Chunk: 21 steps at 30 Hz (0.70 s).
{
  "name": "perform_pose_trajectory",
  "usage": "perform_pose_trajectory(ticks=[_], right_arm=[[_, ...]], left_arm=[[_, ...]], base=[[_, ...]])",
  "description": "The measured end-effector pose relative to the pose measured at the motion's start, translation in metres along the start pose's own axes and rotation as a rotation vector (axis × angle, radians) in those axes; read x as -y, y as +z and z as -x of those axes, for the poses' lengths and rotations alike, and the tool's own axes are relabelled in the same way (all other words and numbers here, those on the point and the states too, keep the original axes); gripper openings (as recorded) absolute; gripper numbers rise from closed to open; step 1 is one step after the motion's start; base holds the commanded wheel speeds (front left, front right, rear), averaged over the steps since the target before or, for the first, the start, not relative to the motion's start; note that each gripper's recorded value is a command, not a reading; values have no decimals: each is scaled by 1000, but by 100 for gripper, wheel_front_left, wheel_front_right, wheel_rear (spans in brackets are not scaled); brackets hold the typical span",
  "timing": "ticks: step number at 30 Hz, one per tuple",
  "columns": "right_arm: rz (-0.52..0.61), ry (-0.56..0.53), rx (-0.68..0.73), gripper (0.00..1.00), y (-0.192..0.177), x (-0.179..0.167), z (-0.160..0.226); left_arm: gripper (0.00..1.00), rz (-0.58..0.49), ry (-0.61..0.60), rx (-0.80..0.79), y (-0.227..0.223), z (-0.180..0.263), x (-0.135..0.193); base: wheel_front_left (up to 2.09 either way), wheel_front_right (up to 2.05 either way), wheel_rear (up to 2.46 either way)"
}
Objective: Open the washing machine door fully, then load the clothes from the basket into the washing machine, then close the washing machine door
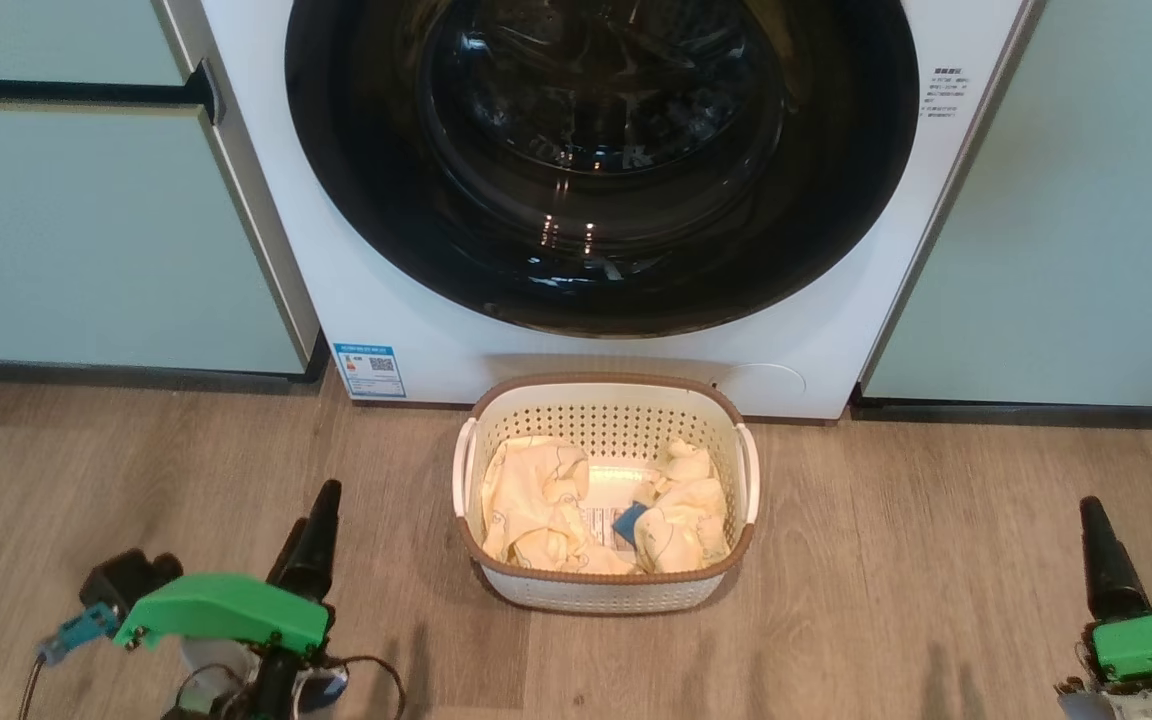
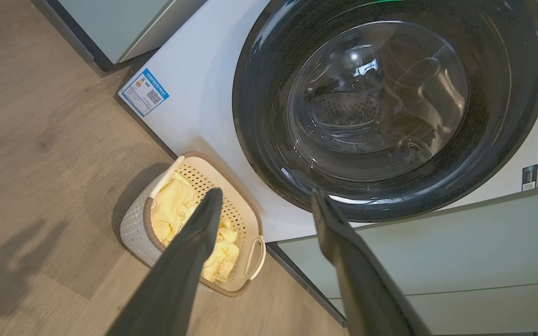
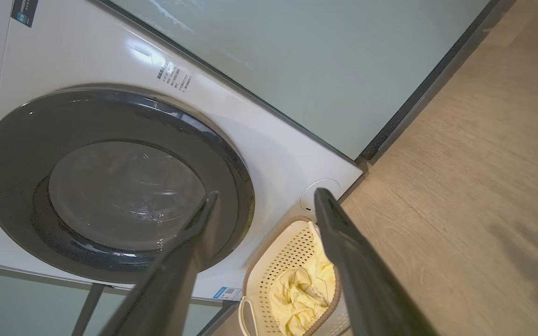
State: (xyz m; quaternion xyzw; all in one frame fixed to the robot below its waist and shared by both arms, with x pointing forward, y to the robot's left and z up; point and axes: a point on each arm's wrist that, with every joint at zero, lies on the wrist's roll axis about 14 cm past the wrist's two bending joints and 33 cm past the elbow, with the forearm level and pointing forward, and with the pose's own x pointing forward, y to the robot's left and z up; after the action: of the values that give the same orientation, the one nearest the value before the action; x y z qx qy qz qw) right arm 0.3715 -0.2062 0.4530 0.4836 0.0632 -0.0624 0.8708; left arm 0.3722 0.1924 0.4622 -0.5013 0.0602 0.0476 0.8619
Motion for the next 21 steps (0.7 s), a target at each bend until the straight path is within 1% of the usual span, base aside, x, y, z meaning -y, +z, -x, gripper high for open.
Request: perform_pose_trajectory(ticks=[9,13,21], right_arm=[[227,31,6,100,3,-8,0],[311,46,16,100,5,-13,-2],[445,53,25,100,7,-14,-2]], left_arm=[[100,-226,-36,12,3,-3,12],[100,-327,-49,12,2,-3,17],[100,-452,-66,19,0,-2,22]], base=[[0,0,0],[0,0,0],[0,0,0]])
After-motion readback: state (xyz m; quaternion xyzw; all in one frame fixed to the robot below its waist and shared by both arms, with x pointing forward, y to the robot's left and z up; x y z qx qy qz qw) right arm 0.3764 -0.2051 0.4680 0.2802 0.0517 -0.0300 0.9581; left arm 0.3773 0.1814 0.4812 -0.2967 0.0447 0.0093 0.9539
